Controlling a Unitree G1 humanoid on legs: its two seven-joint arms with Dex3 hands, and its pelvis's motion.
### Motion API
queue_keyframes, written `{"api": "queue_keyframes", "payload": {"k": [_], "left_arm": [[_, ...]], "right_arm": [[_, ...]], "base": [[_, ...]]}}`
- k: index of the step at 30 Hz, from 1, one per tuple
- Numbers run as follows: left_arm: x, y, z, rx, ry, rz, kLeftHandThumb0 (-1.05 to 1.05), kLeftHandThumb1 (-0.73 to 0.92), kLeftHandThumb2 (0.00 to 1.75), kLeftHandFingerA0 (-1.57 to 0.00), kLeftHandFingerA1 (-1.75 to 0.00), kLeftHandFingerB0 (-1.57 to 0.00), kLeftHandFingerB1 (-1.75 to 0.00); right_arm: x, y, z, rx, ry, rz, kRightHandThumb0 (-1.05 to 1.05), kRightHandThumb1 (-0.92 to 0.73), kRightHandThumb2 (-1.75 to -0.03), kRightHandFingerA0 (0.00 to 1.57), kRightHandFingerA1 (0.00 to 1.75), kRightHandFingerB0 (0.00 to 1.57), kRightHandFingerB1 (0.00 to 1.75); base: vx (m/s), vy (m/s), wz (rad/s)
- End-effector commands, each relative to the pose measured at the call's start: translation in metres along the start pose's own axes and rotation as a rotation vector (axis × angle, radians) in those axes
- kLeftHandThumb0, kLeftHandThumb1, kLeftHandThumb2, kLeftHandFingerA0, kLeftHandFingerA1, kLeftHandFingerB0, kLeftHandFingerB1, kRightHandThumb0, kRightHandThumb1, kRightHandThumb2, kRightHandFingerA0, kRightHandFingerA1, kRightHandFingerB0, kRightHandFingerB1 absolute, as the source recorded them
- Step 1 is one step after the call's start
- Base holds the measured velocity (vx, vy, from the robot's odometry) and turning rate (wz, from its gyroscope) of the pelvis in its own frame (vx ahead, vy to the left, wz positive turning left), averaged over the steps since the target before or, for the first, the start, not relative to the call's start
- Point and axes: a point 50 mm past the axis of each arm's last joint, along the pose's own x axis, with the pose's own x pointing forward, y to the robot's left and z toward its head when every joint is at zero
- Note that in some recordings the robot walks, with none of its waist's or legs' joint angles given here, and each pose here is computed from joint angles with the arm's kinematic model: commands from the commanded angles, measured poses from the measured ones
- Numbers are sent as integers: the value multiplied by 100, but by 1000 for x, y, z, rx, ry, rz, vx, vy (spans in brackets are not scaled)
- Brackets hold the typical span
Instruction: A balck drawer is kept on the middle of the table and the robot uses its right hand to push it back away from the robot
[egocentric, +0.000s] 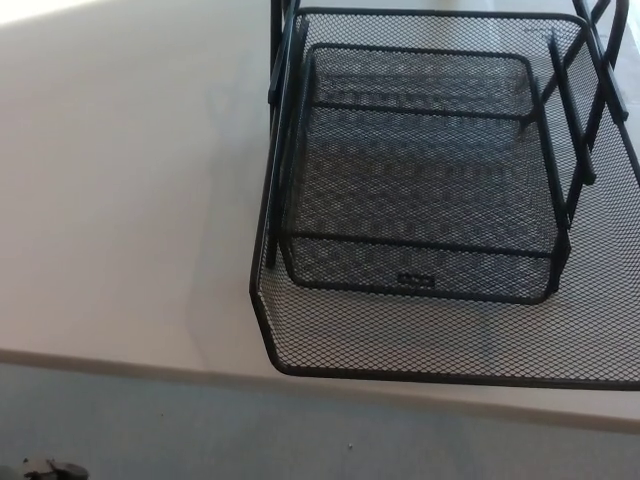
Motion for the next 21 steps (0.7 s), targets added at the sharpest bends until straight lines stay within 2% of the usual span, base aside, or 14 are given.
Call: {"api": "queue_keyframes", "payload": {"k": [1, 2, 3, 4, 7, 8, 9, 12, 13, 21], "left_arm": [[-10, 11, 2, 117, -63, -145, -61, 57, 94, -40, -53, -23, -44], [-10, 11, 1, 117, -66, -145, -59, 56, 94, -40, -54, -24, -45], [-10, 11, 1, 114, -69, -145, -59, 56, 94, -40, -54, -24, -45], [-10, 11, 1, 113, -71, -146, -60, 57, 94, -40, -54, -23, -44], [-10, 12, 1, 106, -73, -146, -62, 57, 93, -40, -53, -24, -44], [-10, 12, 1, 98, -72, -149, -59, 56, 93, -40, -53, -24, -44], [-10, 12, 1, 97, -70, -151, -60, 56, 93, -40, -53, -24, -44], [-10, 12, 2, 107, -72, -154, -63, 58, 93, -40, -52, -24, -44], [-10, 12, 2, 115, -71, -153, -63, 58, 93, -39, -52, -23, -44], [-10, 12, 1, 109, -61, -152, -64, 58, 93, -40, -52, -24, -44]], "right_arm": [[-12, -6, 6, -127, -91, 72, -55, -76, -63, 56, 41, 48, 36], [-16, -8, 9, -119, -114, 78, -52, -62, -100, 48, 58, 29, 48], [-19, -9, 11, -113, -131, 86, -52, -62, -100, 48, 58, 29, 48], [-25, -11, 16, -100, -154, 97, -55, -77, -63, 51, 38, 44, 35], [-44, -17, 29, -78, -229, 134, -57, -73, -65, 49, 38, 40, 34], [-51, -19, 35, -87, -260, 158, -57, -79, -64, 48, 37, 40, 34], [-60, -21, 40, -106, -291, 188, -59, -64, -101, 39, 54, 21, 45], [-79, -25, 53, -154, -358, 264, -61, -66, -101, 36, 53, 20, 44], [-89, -28, 59, -183, -392, 312, -63, -85, -66, 37, 34, 30, 31], [-128, -40, 93, -261, -552, 481, -66, -88, -67, 34, 34, 29, 31]], "base": [[0, 0, 0], [0, 0, 0], [0, 0, 0], [0, 0, 0], [0, 0, 0], [0, 0, 0], [0, 0, 0], [0, 0, 0], [0, 0, 0], [0, 0, 0]]}}
